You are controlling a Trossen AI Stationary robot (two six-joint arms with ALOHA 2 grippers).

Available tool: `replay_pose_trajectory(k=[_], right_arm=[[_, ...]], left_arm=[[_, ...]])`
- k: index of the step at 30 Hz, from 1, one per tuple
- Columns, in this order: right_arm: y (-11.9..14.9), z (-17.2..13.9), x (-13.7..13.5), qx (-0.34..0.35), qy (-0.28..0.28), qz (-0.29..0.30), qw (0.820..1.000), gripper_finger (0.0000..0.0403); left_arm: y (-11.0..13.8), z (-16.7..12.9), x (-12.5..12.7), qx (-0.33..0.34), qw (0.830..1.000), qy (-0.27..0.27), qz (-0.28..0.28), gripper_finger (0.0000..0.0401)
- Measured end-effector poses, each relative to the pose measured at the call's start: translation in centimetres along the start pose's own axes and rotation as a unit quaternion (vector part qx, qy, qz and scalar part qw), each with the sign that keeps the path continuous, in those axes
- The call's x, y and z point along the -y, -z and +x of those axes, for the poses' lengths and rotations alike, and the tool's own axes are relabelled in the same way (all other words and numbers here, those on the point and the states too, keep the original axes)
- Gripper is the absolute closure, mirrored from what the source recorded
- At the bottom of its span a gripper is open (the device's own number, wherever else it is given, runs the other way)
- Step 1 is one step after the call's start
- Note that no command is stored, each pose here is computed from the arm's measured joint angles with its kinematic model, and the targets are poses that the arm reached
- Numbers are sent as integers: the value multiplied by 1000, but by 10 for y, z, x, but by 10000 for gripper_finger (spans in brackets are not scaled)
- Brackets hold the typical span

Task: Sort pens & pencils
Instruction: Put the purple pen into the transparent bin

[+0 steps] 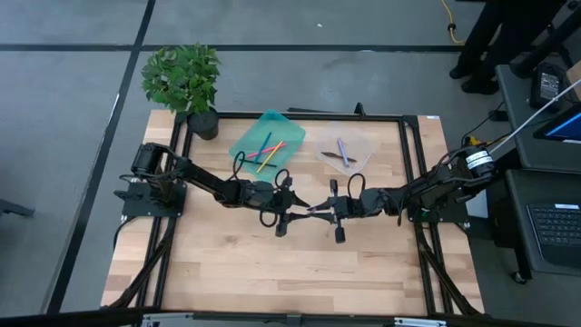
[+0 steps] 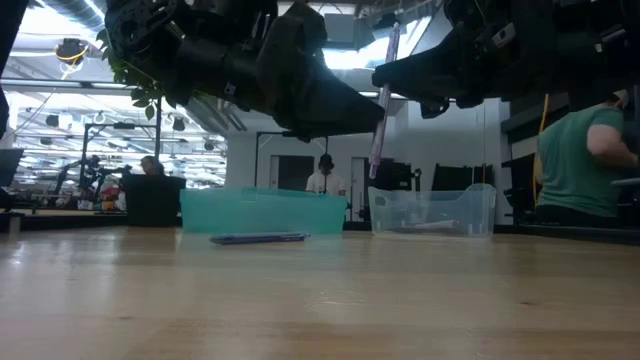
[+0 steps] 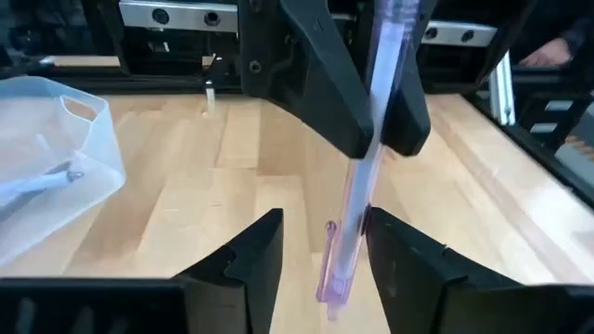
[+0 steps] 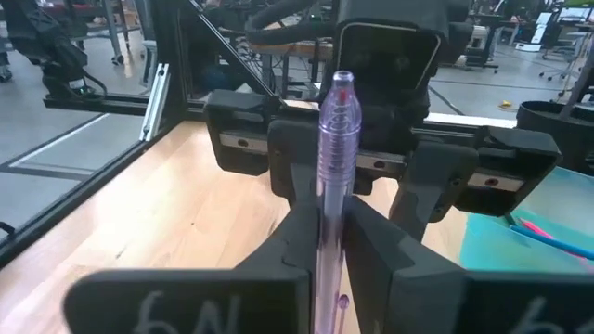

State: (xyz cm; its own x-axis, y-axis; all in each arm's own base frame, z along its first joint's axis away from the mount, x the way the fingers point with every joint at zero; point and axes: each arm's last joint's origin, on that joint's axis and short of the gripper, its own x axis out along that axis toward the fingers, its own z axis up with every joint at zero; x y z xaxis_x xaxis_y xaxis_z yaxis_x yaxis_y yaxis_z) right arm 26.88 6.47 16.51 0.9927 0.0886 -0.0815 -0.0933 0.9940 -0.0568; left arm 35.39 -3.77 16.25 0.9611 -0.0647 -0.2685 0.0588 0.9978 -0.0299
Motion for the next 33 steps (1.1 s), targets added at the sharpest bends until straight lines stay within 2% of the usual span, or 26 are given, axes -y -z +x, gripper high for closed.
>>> replay_pose_trajectory(k=[9, 17, 21, 27, 33], right_arm=[[2, 0, 4, -11, 47, -34, 998, 367], [7, -2, 23, -53, 112, -36, 992, 367], [3, -16, 35, -43, 146, -34, 988, 367], [4, -48, 50, -28, 200, -18, 979, 367], [6, -79, 55, -1, 255, -23, 967, 367]], left_arm=[[8, -1, -15, -49, 998, -22, 11, 251], [9, -1, -17, -54, 998, -19, 36, 250], [12, -3, -17, -82, 995, -18, 51, 250], [2, -12, -19, -84, 995, -19, 58, 250], [2, -15, -17, -82, 995, 18, 56, 250]])
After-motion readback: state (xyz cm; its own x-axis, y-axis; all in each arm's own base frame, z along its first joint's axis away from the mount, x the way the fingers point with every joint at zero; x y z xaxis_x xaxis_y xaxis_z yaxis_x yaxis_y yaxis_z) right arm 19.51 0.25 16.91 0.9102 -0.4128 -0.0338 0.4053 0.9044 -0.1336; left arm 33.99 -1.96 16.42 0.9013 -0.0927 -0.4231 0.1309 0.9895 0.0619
